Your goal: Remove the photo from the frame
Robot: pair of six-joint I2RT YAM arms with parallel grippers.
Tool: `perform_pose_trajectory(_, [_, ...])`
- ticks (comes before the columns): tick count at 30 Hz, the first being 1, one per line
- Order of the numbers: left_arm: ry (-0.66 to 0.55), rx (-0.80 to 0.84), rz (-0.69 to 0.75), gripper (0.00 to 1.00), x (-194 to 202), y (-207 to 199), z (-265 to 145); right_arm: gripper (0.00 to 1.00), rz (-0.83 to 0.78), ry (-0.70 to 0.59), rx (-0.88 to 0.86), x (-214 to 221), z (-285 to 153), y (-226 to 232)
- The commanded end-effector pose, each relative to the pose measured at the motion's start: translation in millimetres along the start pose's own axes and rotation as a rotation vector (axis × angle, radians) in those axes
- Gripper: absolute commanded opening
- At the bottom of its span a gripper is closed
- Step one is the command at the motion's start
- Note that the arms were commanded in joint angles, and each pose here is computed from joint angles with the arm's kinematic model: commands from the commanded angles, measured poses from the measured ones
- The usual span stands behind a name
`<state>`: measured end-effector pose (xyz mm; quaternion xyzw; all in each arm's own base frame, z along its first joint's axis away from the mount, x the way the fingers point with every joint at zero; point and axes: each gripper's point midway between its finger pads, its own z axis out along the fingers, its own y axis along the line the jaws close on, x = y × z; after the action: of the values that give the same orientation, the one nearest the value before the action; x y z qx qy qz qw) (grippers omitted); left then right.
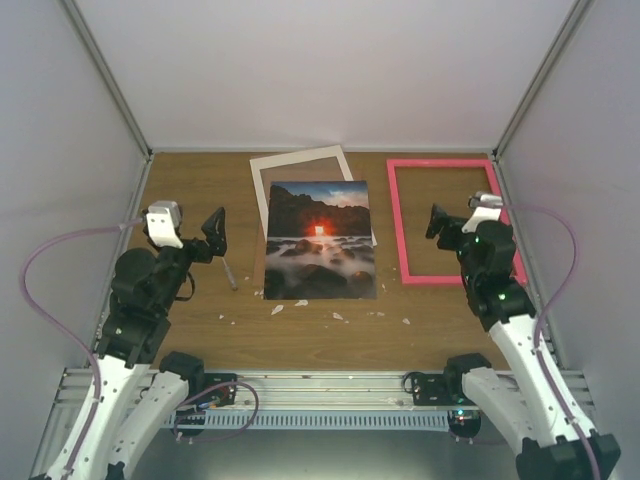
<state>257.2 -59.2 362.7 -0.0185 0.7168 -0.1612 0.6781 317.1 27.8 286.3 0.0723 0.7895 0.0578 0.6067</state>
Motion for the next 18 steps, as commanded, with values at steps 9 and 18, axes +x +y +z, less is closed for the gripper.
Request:
perform_pose_trajectory(9, [-0.040, -0.044, 0.038, 0.99, 10, 13, 9, 1.00, -0.005, -0.130, 0.094, -7, -20, -24])
perform_pose_trajectory(18, [-0.026, -0.036, 0.027, 0.99, 12, 15, 13, 1.00, -0.002, -0.138, 0.109, -9, -23, -26])
